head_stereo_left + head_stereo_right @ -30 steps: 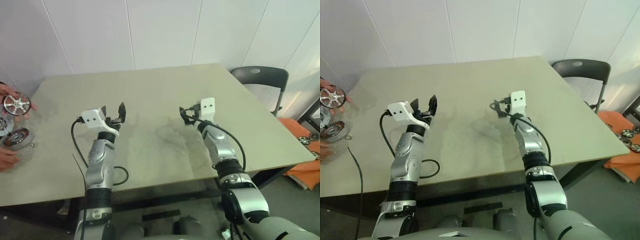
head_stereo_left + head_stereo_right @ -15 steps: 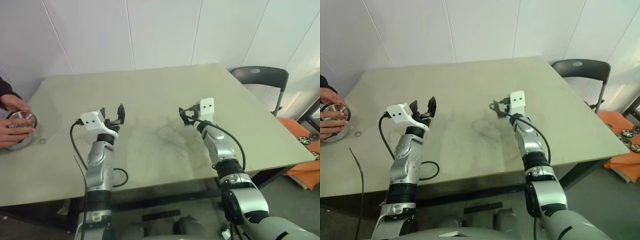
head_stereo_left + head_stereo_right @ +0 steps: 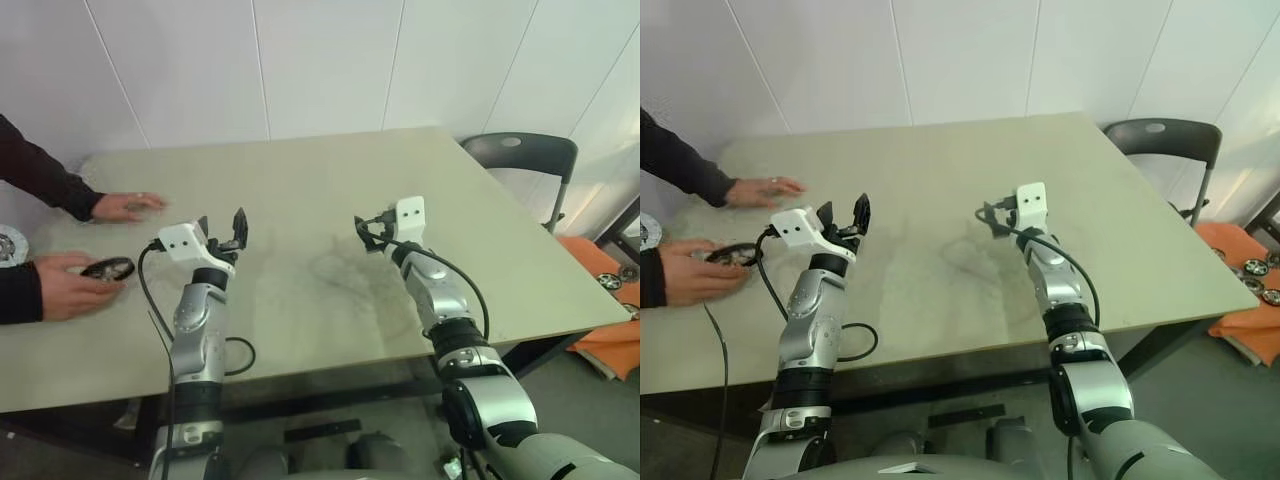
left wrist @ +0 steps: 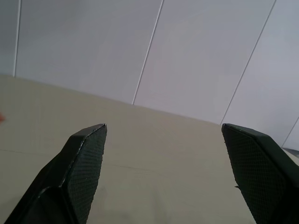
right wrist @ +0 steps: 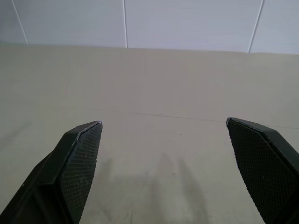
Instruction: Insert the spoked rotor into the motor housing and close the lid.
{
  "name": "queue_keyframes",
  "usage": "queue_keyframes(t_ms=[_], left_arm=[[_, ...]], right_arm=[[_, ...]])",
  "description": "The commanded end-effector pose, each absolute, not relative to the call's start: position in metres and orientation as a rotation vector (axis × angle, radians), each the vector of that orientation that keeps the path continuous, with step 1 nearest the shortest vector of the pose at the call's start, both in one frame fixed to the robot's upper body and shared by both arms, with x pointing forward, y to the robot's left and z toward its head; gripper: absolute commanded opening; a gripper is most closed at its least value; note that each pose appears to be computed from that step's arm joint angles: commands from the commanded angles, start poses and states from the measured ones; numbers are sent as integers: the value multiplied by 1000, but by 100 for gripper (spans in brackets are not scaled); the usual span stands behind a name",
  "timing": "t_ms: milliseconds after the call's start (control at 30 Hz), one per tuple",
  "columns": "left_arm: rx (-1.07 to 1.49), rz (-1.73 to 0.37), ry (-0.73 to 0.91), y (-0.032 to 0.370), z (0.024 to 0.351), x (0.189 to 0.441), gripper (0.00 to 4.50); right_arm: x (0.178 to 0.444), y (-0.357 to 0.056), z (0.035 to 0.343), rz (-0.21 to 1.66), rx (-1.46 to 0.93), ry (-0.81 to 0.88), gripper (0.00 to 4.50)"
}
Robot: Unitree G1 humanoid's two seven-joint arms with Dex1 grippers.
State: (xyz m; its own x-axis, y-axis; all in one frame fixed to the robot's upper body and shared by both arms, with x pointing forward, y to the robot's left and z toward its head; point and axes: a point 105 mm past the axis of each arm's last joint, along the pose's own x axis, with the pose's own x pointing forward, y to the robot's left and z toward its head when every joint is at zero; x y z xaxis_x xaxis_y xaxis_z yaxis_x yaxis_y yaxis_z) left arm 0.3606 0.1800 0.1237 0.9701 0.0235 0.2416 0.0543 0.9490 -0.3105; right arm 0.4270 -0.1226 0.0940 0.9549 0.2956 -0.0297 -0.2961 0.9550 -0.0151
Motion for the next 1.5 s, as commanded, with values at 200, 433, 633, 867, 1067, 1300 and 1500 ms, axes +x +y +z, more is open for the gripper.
queue_keyframes(t_ms=[200, 433, 633, 867, 1067, 1300, 1500], left_arm=[[-319, -50, -307, 173, 143, 364, 418], [-314, -60, -304, 172, 143, 364, 418], [-312, -64, -304, 172, 143, 365, 418], [-311, -64, -305, 171, 143, 365, 418], [-304, -53, -306, 175, 143, 363, 418], [-291, -31, -304, 182, 143, 359, 418], [-291, -42, -296, 179, 142, 358, 418]], right_arm=[[430, -122, 117, 302, -32, -47, 444], [429, -123, 117, 298, -28, -47, 444], [429, -121, 117, 300, -28, -46, 444], [429, -120, 118, 304, -33, -47, 444], [429, -114, 117, 319, -26, -46, 444], [429, -111, 111, 316, -16, -31, 444], [428, -113, 110, 305, -9, -28, 444]])
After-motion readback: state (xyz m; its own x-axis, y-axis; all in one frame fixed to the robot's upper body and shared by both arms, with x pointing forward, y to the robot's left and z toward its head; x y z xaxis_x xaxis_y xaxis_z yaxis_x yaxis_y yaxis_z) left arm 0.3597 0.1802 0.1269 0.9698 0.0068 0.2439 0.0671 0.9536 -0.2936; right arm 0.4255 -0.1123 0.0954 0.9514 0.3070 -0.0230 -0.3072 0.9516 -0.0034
